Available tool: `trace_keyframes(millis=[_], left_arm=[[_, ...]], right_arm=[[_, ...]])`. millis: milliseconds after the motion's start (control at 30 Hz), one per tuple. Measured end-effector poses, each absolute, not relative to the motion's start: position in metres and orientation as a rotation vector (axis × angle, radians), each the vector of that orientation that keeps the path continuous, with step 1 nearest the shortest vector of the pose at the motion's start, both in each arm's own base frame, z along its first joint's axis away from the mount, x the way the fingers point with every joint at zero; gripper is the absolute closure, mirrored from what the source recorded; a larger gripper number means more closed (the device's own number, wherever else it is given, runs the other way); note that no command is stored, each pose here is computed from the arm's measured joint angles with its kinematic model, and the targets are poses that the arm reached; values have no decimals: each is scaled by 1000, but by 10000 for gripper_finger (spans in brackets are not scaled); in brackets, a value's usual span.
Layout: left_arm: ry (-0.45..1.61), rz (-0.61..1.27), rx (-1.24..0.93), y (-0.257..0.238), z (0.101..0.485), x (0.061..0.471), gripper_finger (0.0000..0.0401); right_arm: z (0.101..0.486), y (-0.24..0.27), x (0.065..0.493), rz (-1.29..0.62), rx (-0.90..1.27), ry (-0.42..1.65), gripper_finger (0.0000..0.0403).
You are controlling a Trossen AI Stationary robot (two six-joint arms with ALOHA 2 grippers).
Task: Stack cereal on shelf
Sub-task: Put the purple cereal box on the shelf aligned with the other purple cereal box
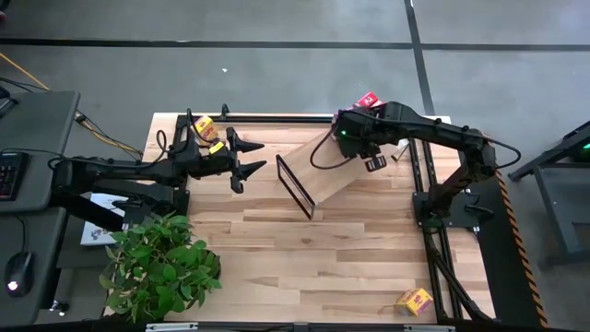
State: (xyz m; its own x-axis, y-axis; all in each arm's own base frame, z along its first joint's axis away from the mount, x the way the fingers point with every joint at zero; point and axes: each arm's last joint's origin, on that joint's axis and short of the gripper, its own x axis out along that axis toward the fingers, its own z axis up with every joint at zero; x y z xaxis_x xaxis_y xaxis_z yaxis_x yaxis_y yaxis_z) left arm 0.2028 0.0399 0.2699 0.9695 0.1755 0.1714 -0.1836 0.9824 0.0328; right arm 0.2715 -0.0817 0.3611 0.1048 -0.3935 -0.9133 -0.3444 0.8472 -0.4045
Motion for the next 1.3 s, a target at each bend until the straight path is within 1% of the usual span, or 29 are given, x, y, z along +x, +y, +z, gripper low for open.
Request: trace_keyframes(millis=[467, 800, 967, 1200, 1300], left_arm=[[-169, 182, 49, 40, 270, 203, 176], [-169, 182, 48, 40, 270, 203, 176], [-168, 182, 48, 40, 270, 203, 176], [-168, 182, 48, 40, 270, 203, 176], [-168, 182, 48, 40, 270, 203, 176]], right_arm=[[362, -83, 273, -92, -585, 1472, 254], [361, -85, 270, -76, -580, 1499, 254], [361, -92, 269, -75, -526, 1478, 254], [361, -97, 269, -80, -509, 1461, 253], [361, -97, 269, -77, -511, 1461, 247]])
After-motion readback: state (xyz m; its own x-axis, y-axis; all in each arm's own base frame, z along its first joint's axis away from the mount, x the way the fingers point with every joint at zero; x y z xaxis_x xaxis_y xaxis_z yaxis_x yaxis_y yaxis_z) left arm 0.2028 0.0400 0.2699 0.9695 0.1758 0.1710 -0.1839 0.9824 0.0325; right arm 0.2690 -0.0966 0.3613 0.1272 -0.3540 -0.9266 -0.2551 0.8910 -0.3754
